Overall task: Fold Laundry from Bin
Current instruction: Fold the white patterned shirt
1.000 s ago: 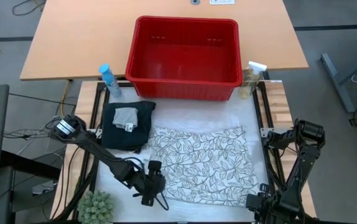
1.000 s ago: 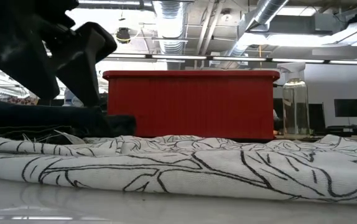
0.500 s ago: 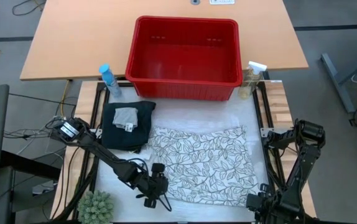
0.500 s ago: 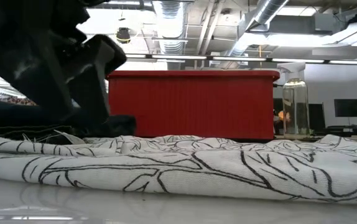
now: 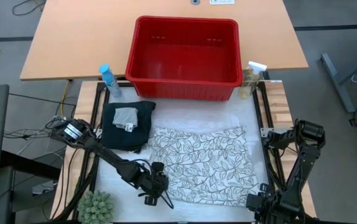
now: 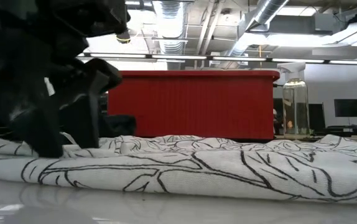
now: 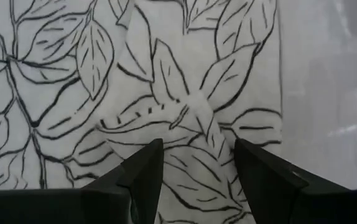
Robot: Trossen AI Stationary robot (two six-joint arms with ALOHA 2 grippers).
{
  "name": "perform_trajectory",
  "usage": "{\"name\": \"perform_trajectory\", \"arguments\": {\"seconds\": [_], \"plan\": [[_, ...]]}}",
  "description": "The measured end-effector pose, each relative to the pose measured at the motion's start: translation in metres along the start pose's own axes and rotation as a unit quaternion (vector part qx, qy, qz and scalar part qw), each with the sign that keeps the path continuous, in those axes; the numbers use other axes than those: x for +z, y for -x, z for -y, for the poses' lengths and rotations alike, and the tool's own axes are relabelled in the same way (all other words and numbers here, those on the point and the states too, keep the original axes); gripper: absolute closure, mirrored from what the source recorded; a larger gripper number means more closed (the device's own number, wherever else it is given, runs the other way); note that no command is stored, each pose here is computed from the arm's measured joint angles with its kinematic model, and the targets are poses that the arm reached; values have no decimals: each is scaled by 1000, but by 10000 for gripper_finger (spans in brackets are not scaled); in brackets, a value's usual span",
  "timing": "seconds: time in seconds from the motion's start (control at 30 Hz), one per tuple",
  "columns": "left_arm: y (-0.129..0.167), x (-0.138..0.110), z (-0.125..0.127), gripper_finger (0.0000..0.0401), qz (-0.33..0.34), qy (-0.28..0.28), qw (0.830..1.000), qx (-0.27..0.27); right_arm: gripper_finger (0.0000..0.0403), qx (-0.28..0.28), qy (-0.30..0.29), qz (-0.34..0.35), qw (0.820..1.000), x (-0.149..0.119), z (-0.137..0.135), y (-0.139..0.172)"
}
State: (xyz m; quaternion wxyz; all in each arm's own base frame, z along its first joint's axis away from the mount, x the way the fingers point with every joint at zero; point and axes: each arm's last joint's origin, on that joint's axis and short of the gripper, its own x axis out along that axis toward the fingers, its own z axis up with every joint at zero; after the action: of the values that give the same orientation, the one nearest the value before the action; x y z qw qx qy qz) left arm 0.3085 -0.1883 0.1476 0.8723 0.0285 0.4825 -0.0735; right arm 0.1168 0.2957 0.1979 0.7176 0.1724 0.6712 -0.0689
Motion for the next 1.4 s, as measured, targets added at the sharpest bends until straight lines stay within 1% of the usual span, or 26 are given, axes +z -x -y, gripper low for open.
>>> {"name": "perform_trajectory", "arguments": {"seconds": [0.07, 0.17, 0.27, 0.43, 0.57, 0.63, 0.73, 0.87, 1.1, 1.23, 1.3, 1.4], "plan": [[-3, 1, 1, 222, 4, 6, 1000, -6, 172, -1, 0, 0, 1000, 0, 0, 0], [-5, -1, 0, 234, -3, 10, 1000, -3, 172, 0, 0, 0, 1000, 0, 0, 0], [-4, -1, -3, 257, -11, 16, 1000, 1, 172, -1, 0, 0, 1000, 0, 0, 0], [-4, -1, -4, 324, -19, 30, 999, -16, 172, -1, -5, 0, 1000, 0, 0, 0], [0, 4, -3, 379, -28, 27, 999, -11, 172, -1, -11, 0, 1000, 0, 0, 0], [3, 7, -3, 394, -33, 23, 999, 0, 172, -1, -11, 0, 1000, 0, 0, 0], [7, 10, -4, 394, -41, 13, 999, 20, 172, -1, -12, 0, 1000, 0, 0, 0], [9, 11, -4, 390, -51, 11, 998, 26, 172, -1, -12, 0, 1000, 0, 0, 0], [10, 11, -3, 392, -57, 38, 997, 19, 172, -2, -12, 8, 1000, 0, -1, -3], [10, 11, -4, 399, -52, 64, 996, 30, 172, -10, -12, 8, 1000, 0, -3, -12], [10, 11, -3, 397, -55, 76, 995, 22, 172, -7, -12, 3, 1000, 0, -6, -17], [10, 11, -3, 386, -59, 76, 995, 14, 172, 6, -12, -5, 1000, -1, -11, -24]]}}
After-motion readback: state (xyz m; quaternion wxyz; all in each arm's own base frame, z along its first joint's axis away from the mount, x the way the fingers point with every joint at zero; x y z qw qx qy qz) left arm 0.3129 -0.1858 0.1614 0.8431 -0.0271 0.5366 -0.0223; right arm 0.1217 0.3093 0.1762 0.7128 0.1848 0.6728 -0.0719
